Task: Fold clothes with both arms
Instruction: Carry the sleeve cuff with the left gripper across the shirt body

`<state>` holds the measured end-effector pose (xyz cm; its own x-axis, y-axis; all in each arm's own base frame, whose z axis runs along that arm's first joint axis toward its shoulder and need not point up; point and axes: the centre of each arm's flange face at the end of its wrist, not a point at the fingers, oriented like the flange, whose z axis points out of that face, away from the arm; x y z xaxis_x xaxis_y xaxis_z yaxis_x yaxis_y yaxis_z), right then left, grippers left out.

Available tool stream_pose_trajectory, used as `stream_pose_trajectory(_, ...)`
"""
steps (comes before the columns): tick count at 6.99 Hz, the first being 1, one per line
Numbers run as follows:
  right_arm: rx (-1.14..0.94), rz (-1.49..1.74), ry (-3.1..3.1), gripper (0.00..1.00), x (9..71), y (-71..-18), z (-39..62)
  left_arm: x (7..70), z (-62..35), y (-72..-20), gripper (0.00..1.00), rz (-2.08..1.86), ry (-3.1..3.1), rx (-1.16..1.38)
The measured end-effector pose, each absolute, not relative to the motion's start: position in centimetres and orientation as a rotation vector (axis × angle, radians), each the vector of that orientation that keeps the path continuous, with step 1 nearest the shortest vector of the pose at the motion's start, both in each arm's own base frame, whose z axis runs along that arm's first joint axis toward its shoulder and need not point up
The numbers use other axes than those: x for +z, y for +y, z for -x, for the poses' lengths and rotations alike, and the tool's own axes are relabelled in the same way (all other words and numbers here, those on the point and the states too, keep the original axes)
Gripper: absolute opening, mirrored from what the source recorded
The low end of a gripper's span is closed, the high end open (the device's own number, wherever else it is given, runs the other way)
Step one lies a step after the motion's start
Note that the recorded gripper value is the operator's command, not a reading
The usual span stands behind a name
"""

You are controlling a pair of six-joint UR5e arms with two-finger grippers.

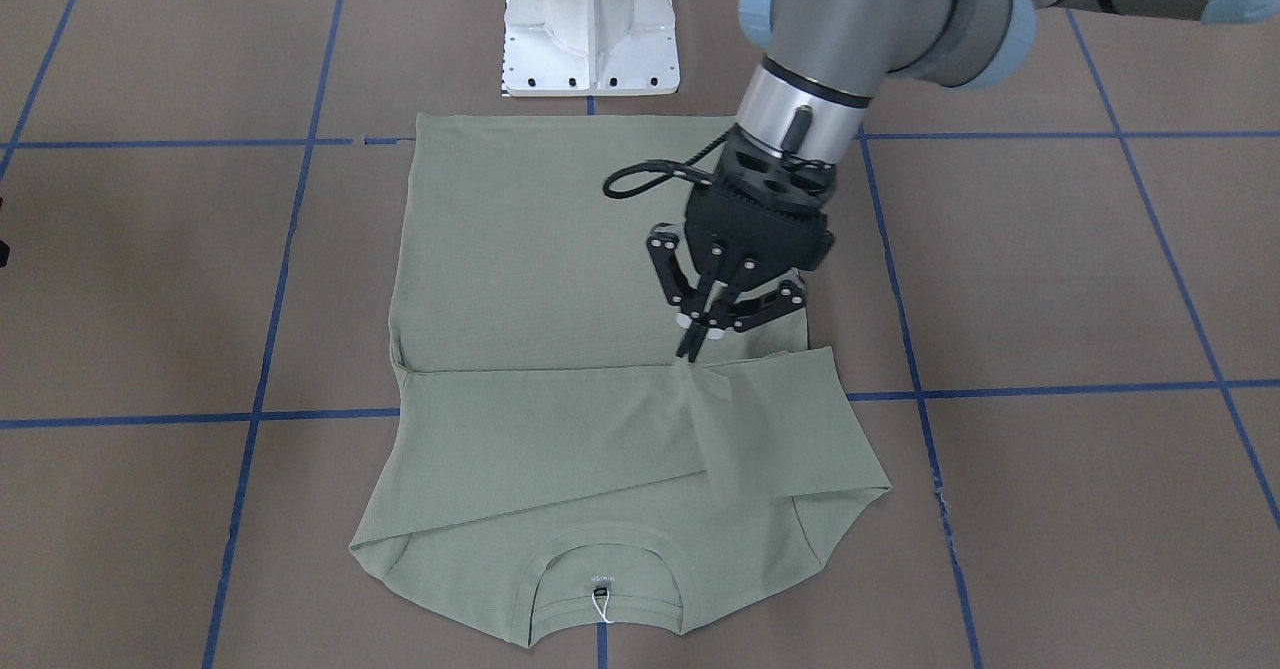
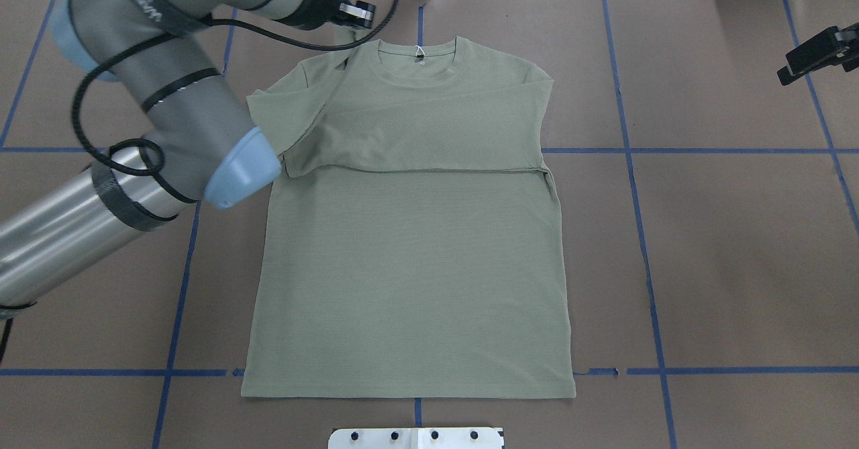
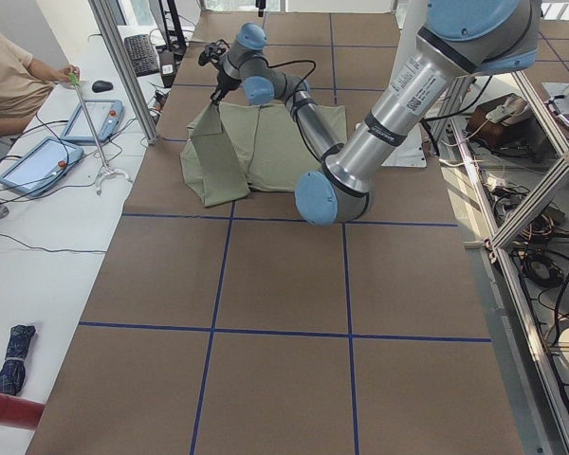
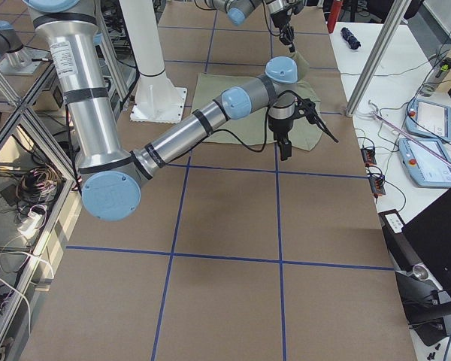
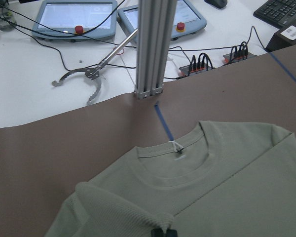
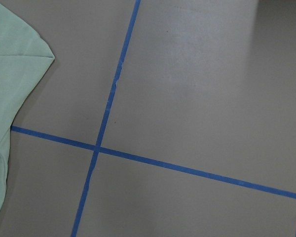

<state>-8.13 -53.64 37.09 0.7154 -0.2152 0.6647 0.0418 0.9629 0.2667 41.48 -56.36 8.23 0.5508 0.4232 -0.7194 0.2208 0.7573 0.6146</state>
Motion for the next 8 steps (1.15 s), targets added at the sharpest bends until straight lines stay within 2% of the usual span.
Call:
stream_pose_trajectory(1,-0.141,-0.241,-0.761,1.0,37.1,-53.7,8.0,7.5,-46.4,-54.4,0.0,-0.784,1.023,0.176)
stream_pose_trajectory(2,-0.138,-0.242,-0.761,1.0,37.1,-53.7,7.8,8.3,-51.0,-52.8,0.08,-0.83,1.047,0.221)
stream_pose_trajectory(3,-0.137,-0.241,-0.761,1.0,37.2,-53.7,7.8,9.8,-54.6,-51.6,0.89,-0.859,1.078,0.258)
stream_pose_trajectory(4,-0.136,-0.239,-0.76,1.0,37.2,-53.7,7.8,10.9,-57.3,-50.4,0.99,-0.875,1.099,0.291)
stream_pose_trajectory(8,-0.156,-0.243,-0.766,1.0,36.7,-53.9,8.8,10.8,-60.6,-46.0,1.0,-0.822,1.181,0.296)
